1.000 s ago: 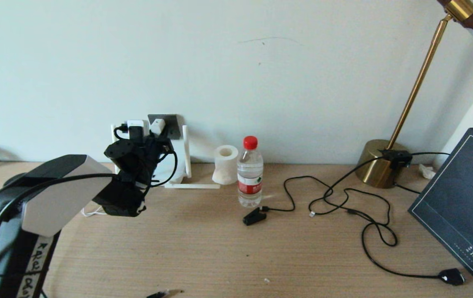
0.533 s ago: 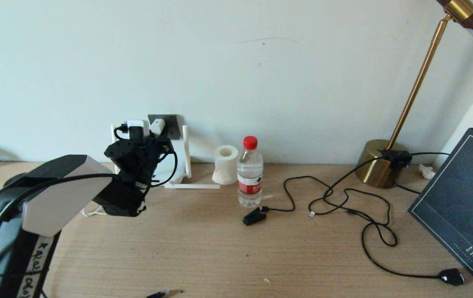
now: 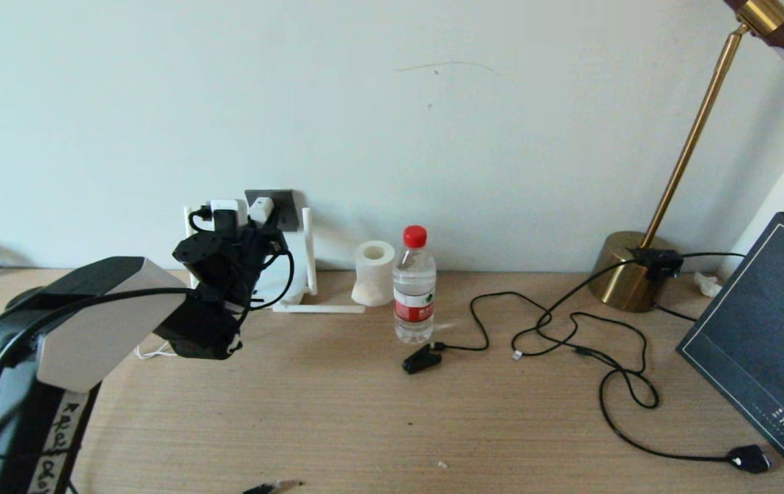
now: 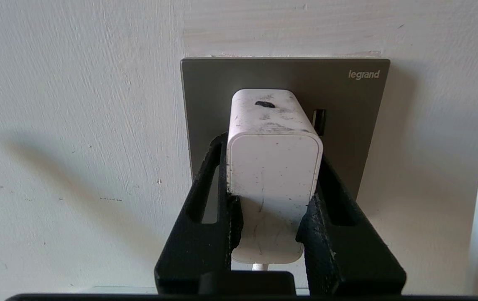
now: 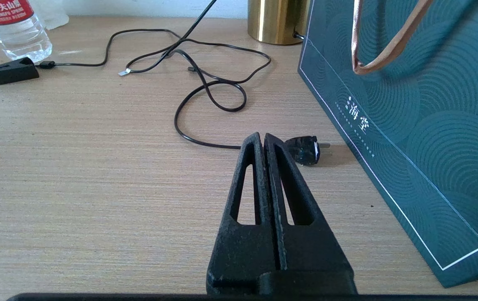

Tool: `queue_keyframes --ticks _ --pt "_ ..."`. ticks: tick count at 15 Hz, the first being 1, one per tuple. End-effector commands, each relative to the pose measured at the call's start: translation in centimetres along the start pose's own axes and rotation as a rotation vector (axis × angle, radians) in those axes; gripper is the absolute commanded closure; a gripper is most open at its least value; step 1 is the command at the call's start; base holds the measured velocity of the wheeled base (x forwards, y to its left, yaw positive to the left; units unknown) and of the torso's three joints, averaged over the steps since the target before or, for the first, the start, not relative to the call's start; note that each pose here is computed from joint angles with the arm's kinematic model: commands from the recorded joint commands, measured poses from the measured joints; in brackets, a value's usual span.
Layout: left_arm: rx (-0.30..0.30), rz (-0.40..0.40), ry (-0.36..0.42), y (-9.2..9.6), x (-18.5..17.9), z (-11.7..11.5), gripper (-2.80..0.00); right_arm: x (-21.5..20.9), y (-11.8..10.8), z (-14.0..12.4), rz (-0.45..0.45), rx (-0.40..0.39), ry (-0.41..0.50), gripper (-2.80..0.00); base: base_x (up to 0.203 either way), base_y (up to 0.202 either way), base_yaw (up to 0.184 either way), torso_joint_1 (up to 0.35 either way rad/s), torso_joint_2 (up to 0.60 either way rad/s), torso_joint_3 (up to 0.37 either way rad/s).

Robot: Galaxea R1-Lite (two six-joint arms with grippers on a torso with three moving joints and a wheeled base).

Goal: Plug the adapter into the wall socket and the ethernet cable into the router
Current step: Plug plug into socket

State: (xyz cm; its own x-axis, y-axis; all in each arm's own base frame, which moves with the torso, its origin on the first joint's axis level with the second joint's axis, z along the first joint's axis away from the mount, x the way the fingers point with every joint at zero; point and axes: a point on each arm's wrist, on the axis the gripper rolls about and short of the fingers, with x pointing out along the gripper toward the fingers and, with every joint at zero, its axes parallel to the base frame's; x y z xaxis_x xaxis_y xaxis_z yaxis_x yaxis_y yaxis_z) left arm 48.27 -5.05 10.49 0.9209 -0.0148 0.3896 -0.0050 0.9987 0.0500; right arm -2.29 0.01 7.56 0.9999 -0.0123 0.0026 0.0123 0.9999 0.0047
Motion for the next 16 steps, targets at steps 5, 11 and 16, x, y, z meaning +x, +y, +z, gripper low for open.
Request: queue_keyframes --ticks 5,11,16 --pt "0.001 0.003 0.003 0.08 -0.12 -0.46 0.00 0.01 0.00 0.01 0.000 0.000 0.001 0.00 0.000 0.000 0.000 0.000 0.00 0.000" --pt "0.001 0.003 0.000 0.09 -0.13 -0.40 -2.80 0.01 0.00 0.01 0.000 0.000 0.001 0.00 0.000 0.000 0.000 0.000 0.00 0.000" --pt "0.000 0.000 -0.005 -0.02 -0.13 -0.04 -2.80 0.01 0.00 0.01 0.000 0.000 0.001 0.00 0.000 0.000 0.000 0.000 0.00 0.000"
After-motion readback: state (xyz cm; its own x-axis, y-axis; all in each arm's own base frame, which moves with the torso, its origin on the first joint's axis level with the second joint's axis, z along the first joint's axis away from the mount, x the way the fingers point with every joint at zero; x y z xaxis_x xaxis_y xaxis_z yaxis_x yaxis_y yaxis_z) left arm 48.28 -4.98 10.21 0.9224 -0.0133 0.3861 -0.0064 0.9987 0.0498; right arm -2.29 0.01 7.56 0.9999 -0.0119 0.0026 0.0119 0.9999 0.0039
